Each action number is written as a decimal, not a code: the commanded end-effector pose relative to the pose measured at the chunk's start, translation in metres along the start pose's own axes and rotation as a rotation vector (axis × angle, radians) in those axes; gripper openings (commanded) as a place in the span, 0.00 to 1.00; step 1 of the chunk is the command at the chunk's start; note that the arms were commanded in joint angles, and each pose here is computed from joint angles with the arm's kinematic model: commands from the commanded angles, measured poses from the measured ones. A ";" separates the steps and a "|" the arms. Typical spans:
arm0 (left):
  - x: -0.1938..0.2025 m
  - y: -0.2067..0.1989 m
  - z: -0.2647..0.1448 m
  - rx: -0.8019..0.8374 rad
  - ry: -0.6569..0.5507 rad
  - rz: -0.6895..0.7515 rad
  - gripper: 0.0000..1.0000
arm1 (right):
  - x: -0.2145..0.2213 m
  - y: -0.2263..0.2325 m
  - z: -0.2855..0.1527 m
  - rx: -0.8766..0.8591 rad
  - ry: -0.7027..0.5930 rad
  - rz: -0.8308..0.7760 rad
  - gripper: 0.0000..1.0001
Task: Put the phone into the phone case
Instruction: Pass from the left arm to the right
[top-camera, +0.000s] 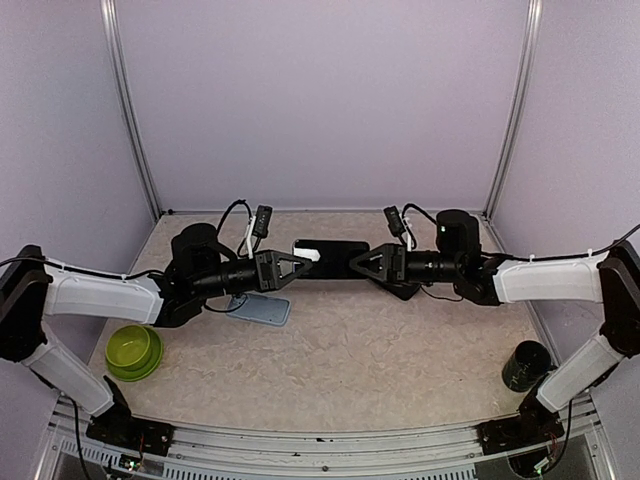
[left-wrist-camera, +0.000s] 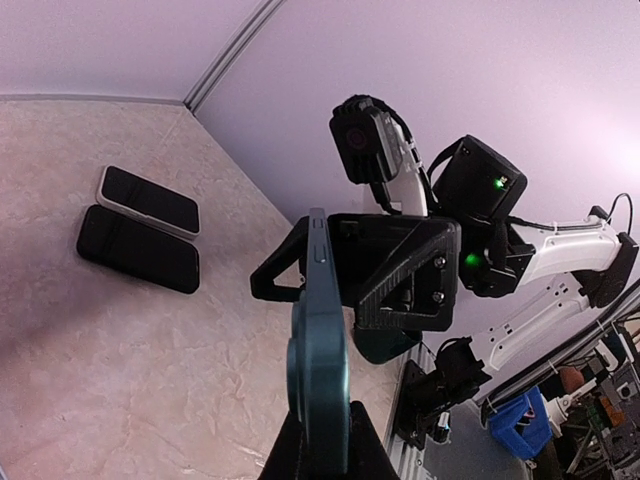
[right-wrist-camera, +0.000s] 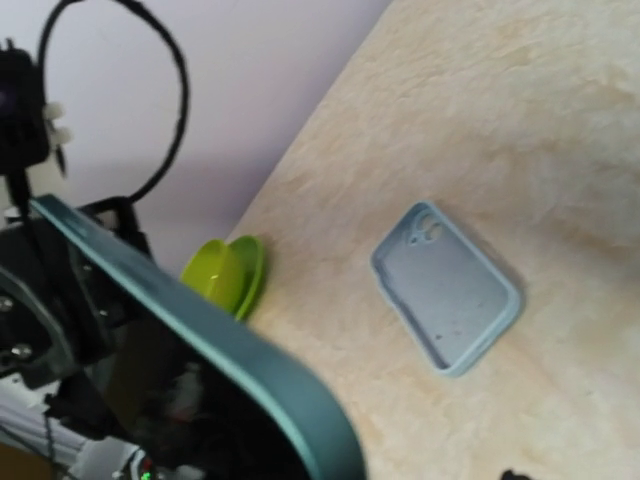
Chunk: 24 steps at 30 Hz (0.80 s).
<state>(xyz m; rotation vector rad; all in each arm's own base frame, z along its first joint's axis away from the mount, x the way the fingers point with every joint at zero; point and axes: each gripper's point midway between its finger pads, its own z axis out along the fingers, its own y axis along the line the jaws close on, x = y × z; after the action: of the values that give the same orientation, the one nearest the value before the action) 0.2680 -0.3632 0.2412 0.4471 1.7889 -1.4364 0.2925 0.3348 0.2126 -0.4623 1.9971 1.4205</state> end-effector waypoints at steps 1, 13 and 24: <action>-0.015 -0.025 0.003 0.116 -0.037 0.038 0.02 | -0.015 0.018 0.003 -0.092 -0.014 -0.013 0.75; -0.006 -0.025 0.008 0.139 -0.010 0.032 0.02 | -0.010 0.037 0.007 -0.230 0.038 0.017 0.72; 0.000 -0.023 0.011 0.149 0.002 0.012 0.02 | -0.006 0.042 0.009 -0.294 0.063 0.035 0.64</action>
<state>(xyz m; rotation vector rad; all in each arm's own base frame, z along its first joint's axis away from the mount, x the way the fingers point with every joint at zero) 0.2583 -0.3750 0.2310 0.5036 1.7959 -1.5282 0.2726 0.3561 0.2300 -0.5704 1.9196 1.7119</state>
